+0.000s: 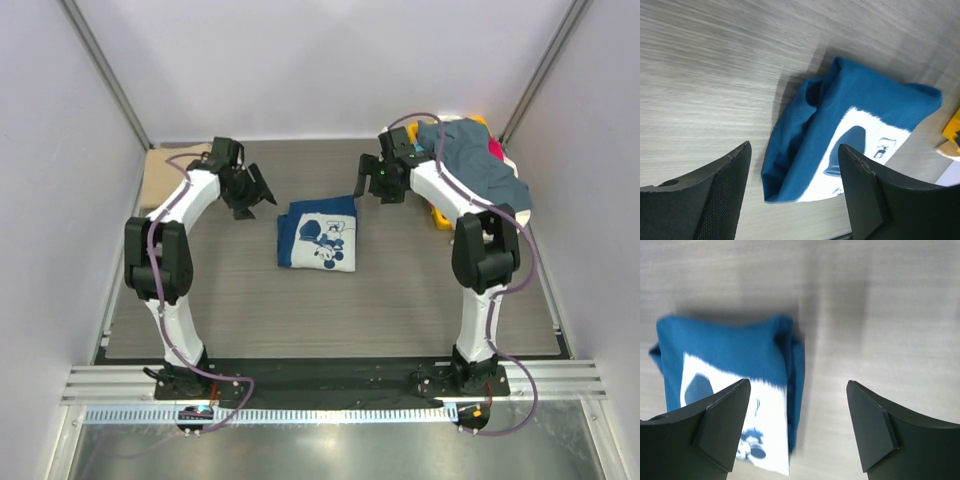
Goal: Fold and stack the t-shirts
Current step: Neatly place the folded tshirt to the corner
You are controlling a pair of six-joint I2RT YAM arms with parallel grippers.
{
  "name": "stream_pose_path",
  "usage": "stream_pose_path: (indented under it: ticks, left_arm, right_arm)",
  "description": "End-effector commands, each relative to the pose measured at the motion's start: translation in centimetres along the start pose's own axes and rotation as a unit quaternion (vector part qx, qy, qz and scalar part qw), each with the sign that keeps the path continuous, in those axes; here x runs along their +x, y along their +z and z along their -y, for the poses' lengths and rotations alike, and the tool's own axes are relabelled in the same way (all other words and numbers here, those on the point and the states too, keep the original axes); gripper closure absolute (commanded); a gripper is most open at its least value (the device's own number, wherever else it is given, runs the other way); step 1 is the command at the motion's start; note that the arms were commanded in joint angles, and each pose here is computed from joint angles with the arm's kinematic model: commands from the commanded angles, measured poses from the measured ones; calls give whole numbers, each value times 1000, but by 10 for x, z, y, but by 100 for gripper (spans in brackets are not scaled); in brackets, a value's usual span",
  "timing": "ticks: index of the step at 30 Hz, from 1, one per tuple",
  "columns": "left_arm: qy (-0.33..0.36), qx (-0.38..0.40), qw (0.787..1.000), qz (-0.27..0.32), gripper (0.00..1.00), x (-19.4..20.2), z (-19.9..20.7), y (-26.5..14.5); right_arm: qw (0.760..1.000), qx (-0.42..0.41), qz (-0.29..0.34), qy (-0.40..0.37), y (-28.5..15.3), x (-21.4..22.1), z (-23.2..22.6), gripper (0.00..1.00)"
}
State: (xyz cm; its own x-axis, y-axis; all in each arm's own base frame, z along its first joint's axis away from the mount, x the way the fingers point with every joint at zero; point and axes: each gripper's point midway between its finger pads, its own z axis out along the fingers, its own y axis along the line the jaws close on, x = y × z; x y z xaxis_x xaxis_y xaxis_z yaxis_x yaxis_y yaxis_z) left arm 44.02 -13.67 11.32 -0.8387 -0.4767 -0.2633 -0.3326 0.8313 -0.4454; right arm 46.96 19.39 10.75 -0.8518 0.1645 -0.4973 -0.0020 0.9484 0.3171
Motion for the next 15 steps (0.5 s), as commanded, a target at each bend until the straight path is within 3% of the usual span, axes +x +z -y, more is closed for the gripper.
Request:
stream_pose_path:
  ticks: [1,3,7,15]
  left_arm:
    - [32,70,997,26,28,6,12,26]
    - [34,75,997,6,28,20,7,42]
    - [45,109,993,12,29,27,17,59]
    - [47,107,993,6,31,40,15,89]
  right_arm:
    - [999,-30,43,-16,-40,-6,-12,16]
    - [998,-34,43,-19,-47,-1,-12,15]
    - [999,-30,32,-23,-52,21,-1,15]
    - [999,-21,16,-28,-49,46,12,16]
